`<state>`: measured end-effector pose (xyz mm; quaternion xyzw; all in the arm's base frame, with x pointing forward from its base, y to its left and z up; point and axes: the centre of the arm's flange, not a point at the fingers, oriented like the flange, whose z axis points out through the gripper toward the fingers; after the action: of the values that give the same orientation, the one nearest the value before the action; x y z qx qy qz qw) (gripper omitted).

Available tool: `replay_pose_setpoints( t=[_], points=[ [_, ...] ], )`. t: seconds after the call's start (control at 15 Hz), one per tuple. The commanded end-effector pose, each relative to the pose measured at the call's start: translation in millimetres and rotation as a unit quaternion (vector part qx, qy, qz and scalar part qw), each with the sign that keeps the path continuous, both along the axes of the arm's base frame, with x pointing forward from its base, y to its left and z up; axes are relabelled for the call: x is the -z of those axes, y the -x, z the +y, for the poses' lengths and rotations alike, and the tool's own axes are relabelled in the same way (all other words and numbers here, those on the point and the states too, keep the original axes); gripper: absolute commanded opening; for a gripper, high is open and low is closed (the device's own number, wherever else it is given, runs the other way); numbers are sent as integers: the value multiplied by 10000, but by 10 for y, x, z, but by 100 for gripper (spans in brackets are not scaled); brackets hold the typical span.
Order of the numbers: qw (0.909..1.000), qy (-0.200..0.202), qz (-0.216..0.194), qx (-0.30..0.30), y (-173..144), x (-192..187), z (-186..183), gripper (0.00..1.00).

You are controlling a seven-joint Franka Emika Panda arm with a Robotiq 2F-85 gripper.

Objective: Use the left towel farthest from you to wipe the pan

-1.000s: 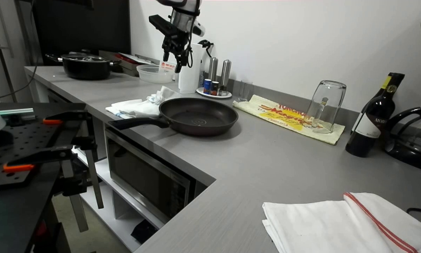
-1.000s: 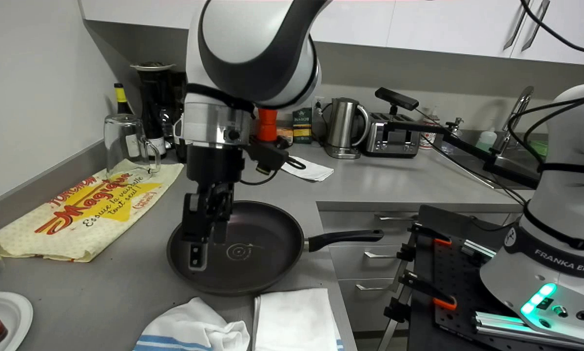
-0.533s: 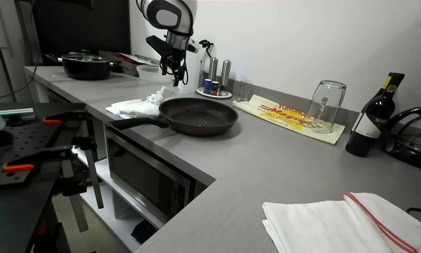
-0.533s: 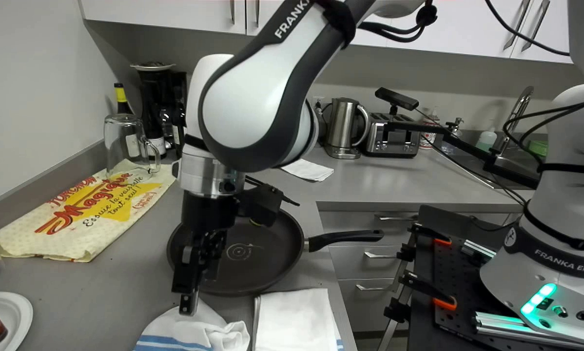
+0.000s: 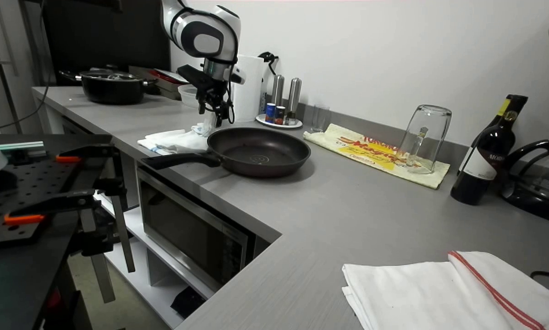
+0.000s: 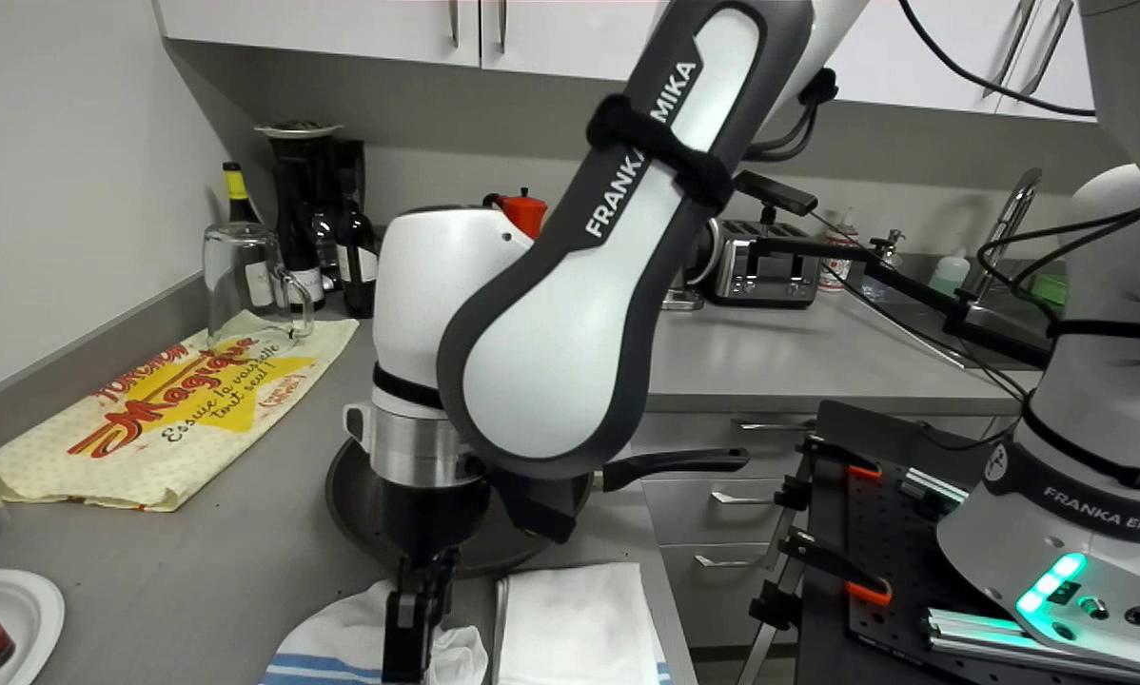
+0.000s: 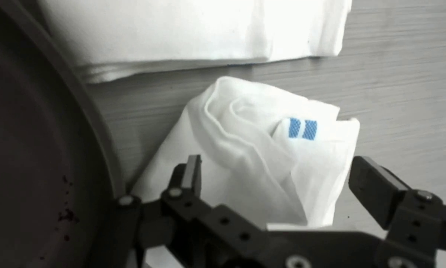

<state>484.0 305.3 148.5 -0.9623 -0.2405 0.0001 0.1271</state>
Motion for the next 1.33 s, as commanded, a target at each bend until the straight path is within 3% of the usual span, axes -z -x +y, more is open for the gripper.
replay_pose_setpoints(
  t=[0.0, 0.73, 1.27],
  points=[
    [9998, 176, -64, -46, 102, 136, 102, 100],
    [9992, 330, -69, 220, 7, 246, 134, 100],
    [9964, 706, -244, 394, -104, 407, 52, 100]
  ],
)
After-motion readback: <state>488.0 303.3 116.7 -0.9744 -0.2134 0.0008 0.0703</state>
